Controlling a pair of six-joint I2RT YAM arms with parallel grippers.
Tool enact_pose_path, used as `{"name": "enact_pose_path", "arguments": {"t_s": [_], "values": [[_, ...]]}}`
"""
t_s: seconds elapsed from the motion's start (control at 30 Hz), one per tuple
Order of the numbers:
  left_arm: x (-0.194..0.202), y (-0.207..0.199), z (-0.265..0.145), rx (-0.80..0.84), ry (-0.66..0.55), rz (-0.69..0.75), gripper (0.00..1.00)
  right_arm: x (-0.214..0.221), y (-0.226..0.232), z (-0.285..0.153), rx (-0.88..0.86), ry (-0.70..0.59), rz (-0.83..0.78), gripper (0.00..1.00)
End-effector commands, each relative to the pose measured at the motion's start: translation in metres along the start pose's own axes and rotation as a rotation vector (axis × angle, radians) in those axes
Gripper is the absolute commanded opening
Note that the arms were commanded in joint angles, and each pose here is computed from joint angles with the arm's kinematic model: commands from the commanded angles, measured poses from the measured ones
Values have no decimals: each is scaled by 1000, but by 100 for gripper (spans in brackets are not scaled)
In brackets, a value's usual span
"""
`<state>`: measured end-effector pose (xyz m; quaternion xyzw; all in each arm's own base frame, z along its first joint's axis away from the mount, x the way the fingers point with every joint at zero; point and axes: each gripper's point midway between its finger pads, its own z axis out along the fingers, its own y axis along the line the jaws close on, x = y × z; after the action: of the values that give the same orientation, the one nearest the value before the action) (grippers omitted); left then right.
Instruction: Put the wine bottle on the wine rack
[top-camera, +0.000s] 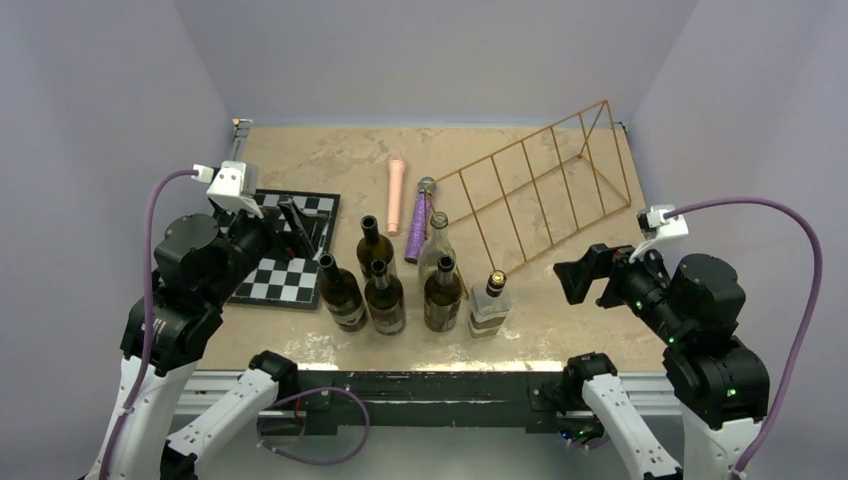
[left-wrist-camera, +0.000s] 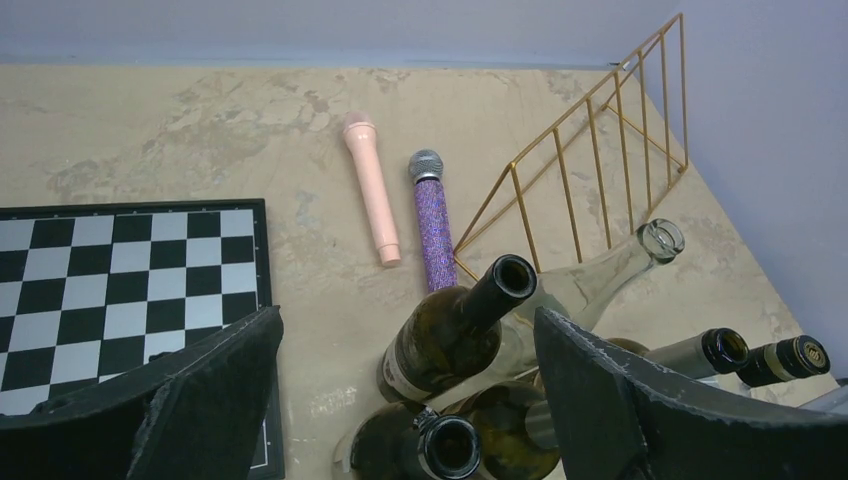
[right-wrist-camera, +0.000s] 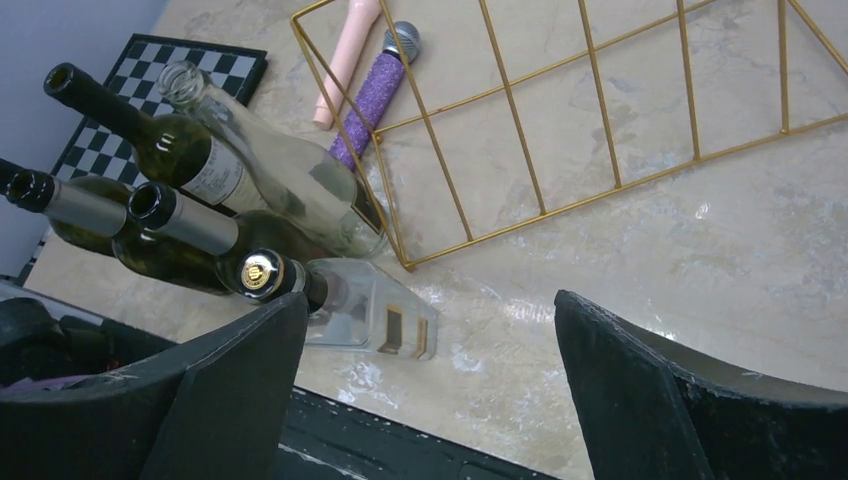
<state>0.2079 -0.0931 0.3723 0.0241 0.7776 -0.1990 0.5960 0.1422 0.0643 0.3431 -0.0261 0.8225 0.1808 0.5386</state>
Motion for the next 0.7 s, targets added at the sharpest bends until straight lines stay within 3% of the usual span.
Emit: {"name": "enact_pose_path", "arguments": {"t_s": [0.0, 0.37, 0.67], "values": [[-9, -11, -1, 52, -4, 20, 99, 6, 7, -2, -47, 12, -19, 99], [8, -38, -15, 225, 79, 47, 99, 23, 83, -21, -529, 57, -40, 99], [18, -31, -28, 195, 99, 23, 99, 41, 99, -5, -655, 128, -112, 99]]}}
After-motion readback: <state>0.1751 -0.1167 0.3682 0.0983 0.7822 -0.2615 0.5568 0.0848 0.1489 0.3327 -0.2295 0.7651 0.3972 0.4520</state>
